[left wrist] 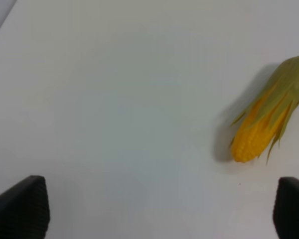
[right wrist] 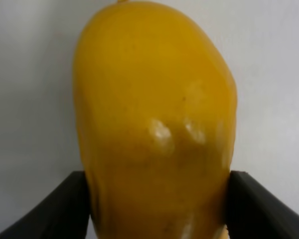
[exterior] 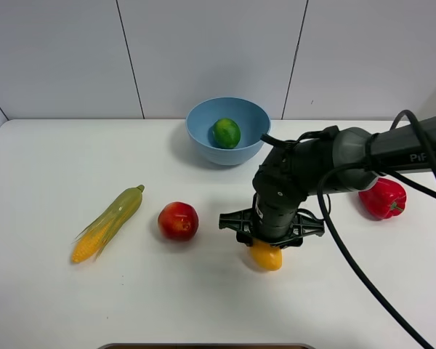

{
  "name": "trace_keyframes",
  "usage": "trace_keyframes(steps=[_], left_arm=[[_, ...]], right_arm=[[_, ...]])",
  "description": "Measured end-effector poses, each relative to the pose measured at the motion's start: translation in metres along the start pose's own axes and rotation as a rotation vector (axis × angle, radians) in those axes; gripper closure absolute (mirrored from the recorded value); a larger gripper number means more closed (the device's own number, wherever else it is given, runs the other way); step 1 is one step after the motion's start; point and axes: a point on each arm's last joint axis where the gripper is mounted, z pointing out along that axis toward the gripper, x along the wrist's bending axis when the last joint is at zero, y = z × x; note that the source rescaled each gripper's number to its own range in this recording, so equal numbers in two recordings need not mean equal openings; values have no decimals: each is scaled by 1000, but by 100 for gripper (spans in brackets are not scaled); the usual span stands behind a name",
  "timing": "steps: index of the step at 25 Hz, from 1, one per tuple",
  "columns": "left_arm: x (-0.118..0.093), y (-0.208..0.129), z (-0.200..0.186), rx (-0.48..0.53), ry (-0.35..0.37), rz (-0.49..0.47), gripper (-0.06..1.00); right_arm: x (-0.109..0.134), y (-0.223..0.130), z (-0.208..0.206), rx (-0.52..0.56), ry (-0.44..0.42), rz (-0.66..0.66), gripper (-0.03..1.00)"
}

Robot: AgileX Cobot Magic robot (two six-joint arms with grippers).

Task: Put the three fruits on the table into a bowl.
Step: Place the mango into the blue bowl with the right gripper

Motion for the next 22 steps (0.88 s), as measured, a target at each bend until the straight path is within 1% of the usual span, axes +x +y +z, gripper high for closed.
trace_keyframes(steps=[4,11,18,22], left_arm=[[0,0,0,0,0,0,-6],[0,0,0,0,0,0,-6],[0,0,0,0,0,0,-6],[0,0,0,0,0,0,-6]], right_arm=[[4,11,-24,-55,32,-6,97],[0,16,-57,-132,92,-25,97],[-7,23,-82,-251,111,-87,97],[-2,38,-97,-331,132,-105,97]])
